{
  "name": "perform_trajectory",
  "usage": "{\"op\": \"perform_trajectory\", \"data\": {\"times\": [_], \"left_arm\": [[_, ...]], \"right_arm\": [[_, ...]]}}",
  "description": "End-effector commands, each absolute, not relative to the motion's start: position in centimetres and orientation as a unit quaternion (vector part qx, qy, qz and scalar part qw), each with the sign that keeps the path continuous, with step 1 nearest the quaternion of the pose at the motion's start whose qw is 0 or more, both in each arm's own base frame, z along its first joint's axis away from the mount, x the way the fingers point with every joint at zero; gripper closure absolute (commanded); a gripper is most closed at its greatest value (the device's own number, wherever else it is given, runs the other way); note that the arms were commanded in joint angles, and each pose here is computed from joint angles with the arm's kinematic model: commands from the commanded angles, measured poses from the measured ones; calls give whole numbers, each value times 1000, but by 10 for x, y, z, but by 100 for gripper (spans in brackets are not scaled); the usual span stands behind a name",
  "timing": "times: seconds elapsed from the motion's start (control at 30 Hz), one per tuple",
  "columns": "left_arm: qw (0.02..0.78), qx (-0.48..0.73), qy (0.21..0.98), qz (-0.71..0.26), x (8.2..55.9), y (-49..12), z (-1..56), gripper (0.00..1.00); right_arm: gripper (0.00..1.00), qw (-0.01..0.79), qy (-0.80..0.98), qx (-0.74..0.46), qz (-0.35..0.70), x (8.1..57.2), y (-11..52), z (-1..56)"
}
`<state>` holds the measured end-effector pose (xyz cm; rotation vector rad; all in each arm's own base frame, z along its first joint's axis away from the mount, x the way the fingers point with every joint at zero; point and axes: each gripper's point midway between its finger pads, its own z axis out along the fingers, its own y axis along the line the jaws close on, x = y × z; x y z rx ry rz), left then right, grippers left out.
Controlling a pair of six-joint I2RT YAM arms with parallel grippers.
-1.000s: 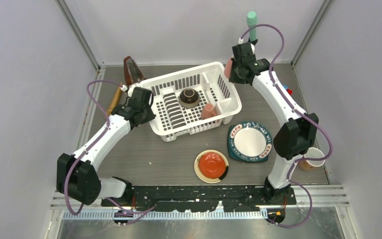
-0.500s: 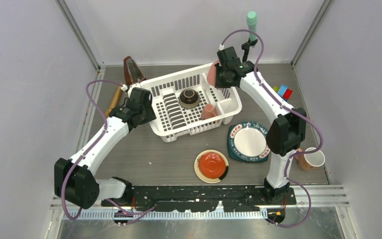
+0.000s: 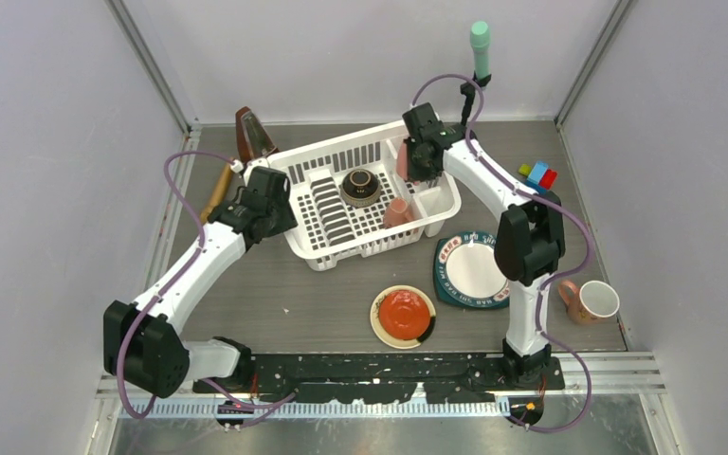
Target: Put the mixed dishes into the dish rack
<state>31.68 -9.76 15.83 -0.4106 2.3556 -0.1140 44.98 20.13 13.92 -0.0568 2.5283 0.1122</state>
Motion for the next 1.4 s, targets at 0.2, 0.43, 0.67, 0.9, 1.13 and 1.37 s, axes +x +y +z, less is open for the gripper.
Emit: {"op": "perform_trajectory", "data": {"times": [0.2, 0.43, 0.67, 0.9, 1.13, 1.37], "left_arm": [[387, -154, 908, -46, 324, -97, 170, 58], [390, -151, 907, -47, 326, -98, 174, 58], [394, -148, 906, -44, 326, -97, 177, 58], [397, -147, 905, -43, 326, -96, 180, 58], [401, -147, 903, -42, 327, -95, 182, 58], [403, -148, 902, -40, 326, -93, 184, 58]], "right_arm": [[100, 327, 945, -13, -1, 472, 191, 136], [86, 314, 949, -17, -20, 476, 187, 119], [49, 301, 953, -16, -31, 476, 185, 111], [31, 321, 945, -11, -56, 478, 173, 129], [28, 338, 940, -10, -52, 475, 171, 158], [15, 341, 939, -12, -44, 469, 171, 179]]}}
